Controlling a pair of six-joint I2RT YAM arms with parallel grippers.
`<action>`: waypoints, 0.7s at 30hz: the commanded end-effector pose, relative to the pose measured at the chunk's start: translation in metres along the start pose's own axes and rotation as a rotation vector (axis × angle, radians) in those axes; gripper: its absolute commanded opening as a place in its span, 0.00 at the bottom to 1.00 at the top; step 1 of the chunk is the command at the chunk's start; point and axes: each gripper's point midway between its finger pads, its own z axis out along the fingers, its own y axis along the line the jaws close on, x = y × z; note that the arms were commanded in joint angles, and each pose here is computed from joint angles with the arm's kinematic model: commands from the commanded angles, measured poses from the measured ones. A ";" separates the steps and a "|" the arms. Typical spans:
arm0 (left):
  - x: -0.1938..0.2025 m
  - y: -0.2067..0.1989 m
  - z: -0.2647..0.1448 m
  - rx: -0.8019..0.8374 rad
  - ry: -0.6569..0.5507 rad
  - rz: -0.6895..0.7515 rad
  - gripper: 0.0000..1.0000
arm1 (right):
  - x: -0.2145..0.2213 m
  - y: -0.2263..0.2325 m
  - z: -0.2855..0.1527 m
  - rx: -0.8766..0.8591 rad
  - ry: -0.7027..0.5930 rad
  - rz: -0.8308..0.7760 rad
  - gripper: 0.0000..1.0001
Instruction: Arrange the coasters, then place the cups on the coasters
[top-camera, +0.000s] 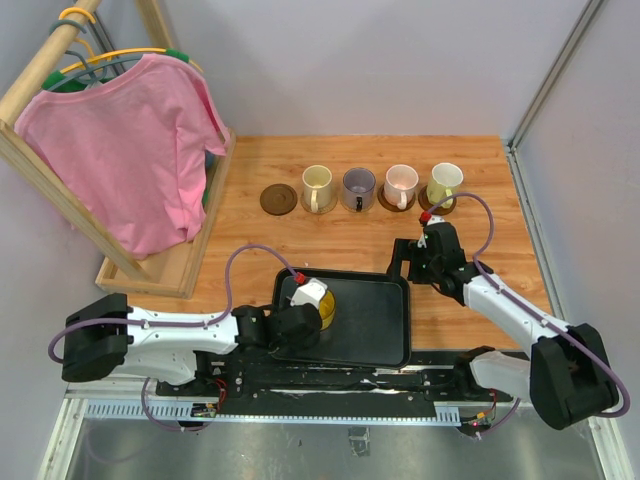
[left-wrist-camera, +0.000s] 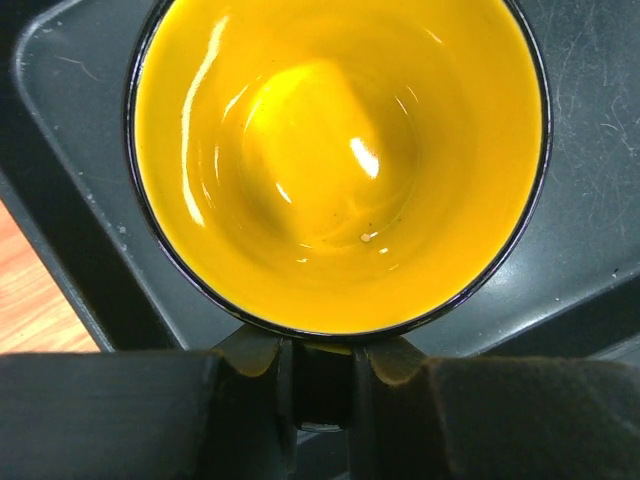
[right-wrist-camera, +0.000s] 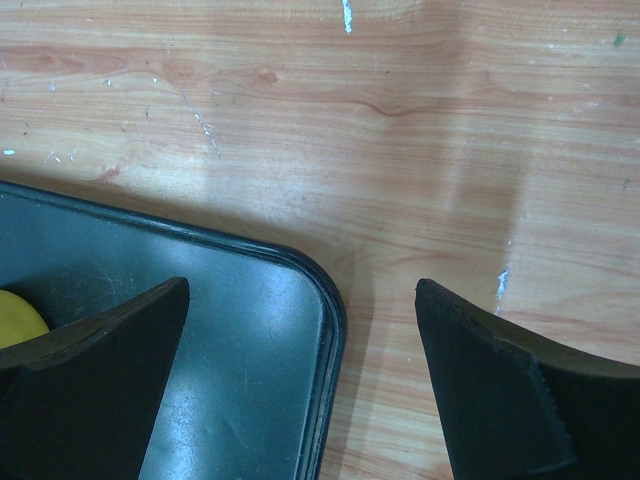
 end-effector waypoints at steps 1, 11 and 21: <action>-0.031 -0.001 -0.007 -0.031 -0.092 -0.005 0.01 | 0.005 -0.001 0.003 -0.001 0.011 0.012 0.96; -0.100 0.009 -0.022 -0.121 -0.298 -0.035 0.01 | 0.006 -0.005 0.006 0.017 0.011 -0.012 0.96; -0.162 0.115 -0.014 -0.275 -0.435 -0.288 0.01 | 0.003 -0.008 0.008 0.034 0.009 -0.030 0.95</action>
